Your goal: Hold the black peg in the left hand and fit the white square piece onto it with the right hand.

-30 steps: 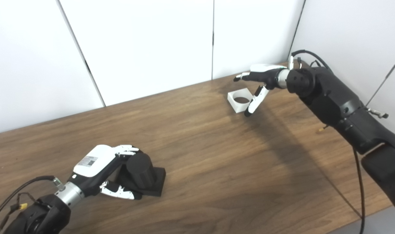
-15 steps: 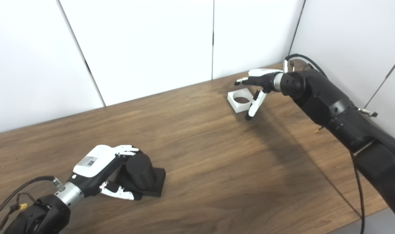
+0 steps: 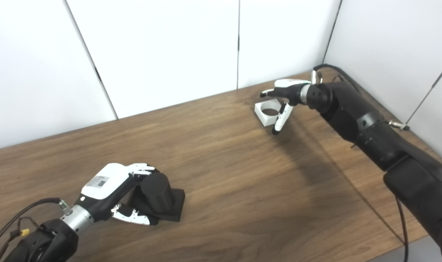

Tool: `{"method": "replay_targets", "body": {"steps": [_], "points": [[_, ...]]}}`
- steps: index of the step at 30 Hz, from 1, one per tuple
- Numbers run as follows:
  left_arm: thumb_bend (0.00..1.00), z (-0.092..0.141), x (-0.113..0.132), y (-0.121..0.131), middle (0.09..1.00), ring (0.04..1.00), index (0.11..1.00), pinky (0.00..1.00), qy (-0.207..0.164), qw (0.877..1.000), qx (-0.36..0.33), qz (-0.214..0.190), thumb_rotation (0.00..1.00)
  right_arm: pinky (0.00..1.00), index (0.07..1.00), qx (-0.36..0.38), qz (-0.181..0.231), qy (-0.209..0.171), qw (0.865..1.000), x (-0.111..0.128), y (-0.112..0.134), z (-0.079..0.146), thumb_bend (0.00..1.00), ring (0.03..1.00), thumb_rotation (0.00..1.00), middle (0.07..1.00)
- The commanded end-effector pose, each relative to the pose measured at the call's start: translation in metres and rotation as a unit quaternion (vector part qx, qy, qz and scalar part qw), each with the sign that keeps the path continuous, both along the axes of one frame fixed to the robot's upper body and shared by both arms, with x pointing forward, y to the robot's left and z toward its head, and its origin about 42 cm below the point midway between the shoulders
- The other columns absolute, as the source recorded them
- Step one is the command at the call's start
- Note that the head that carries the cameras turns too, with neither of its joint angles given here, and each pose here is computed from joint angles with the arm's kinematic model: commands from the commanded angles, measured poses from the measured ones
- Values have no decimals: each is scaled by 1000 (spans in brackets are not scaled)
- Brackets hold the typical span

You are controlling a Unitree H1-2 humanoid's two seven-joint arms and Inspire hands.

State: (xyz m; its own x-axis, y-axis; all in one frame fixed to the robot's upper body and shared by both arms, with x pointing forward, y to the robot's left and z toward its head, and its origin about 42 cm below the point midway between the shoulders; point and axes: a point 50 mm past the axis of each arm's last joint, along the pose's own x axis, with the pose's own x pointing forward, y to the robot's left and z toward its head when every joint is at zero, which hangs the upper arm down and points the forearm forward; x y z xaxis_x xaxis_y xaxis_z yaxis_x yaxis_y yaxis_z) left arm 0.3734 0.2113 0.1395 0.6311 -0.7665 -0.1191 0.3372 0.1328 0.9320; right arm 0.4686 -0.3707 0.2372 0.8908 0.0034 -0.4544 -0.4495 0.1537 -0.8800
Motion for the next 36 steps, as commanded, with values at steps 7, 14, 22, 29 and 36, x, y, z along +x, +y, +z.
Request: {"method": "replay_targets", "body": {"steps": [7,14,22,29,36], "points": [[523,-30,-23,24,820,859,488,742,65,994,92,0,55,982,904,-26,14,-55,998,21,4,30,845,961,201,949],[523,-30,-23,25,818,862,488,741,63,994,91,0,56,903,789,-34,34,-57,997,23,4,25,801,912,180,909],[523,-28,-24,27,823,863,488,742,66,993,94,2,56,869,722,-49,36,-54,997,24,-1,23,774,899,163,891],[523,-28,-24,29,821,857,488,735,65,993,94,2,56,844,723,-62,31,-53,996,22,-9,24,786,894,167,885],[523,-26,-24,29,822,858,488,738,67,993,95,3,56,856,719,-70,21,-50,996,17,-21,24,786,896,157,884]]}}
